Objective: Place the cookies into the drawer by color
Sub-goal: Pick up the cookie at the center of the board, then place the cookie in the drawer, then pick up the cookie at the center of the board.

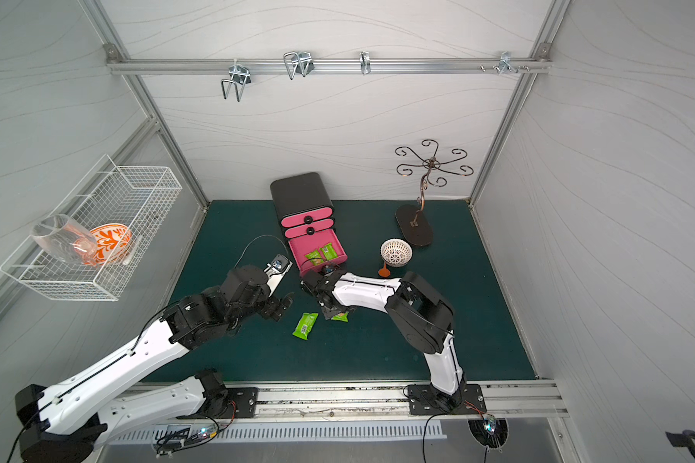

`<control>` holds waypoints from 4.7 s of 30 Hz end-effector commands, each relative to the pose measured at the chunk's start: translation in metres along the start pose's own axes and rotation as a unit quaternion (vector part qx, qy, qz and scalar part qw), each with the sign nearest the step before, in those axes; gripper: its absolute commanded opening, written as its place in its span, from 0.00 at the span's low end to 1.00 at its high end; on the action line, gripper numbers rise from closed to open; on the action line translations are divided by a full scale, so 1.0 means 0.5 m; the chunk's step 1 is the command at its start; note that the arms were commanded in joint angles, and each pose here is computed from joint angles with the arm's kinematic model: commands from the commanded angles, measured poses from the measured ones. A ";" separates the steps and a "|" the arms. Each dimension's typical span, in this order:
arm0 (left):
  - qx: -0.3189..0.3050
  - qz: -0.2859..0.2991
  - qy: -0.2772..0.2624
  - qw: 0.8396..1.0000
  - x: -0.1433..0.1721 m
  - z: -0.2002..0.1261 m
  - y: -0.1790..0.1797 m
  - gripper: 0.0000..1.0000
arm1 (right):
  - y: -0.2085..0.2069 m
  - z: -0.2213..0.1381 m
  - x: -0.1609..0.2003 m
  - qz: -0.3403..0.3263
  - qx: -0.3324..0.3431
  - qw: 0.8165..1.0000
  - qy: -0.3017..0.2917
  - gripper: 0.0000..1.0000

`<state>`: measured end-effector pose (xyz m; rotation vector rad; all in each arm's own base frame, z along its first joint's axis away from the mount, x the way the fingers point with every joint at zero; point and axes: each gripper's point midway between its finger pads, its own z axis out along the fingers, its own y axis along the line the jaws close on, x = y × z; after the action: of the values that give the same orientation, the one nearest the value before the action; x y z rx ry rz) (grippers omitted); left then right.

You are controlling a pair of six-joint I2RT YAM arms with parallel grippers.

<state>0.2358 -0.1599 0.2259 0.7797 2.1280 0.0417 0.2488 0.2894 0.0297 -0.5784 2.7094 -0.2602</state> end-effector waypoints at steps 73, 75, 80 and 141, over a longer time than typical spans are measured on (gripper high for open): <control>-0.078 -0.027 -0.035 0.996 -0.011 -0.023 0.055 0.99 | 0.096 -0.183 -0.448 0.016 -0.291 0.935 -0.203 0.54; -0.055 -0.014 -0.022 0.998 -0.006 -0.012 0.032 0.99 | 0.073 -0.238 -0.435 0.013 -0.311 0.925 -0.217 0.55; 0.044 -0.009 0.043 0.998 0.035 0.029 -0.050 0.99 | 0.001 -0.313 -0.377 0.027 -0.352 0.909 -0.223 0.56; -0.130 0.013 0.165 0.978 -0.133 0.373 0.078 0.14 | -0.274 -0.416 -0.171 0.153 -0.293 0.913 -0.240 0.62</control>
<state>0.3854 -0.2276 0.1584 0.7219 2.4428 0.2502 0.3020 0.2333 0.2699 -0.2843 2.3109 0.7119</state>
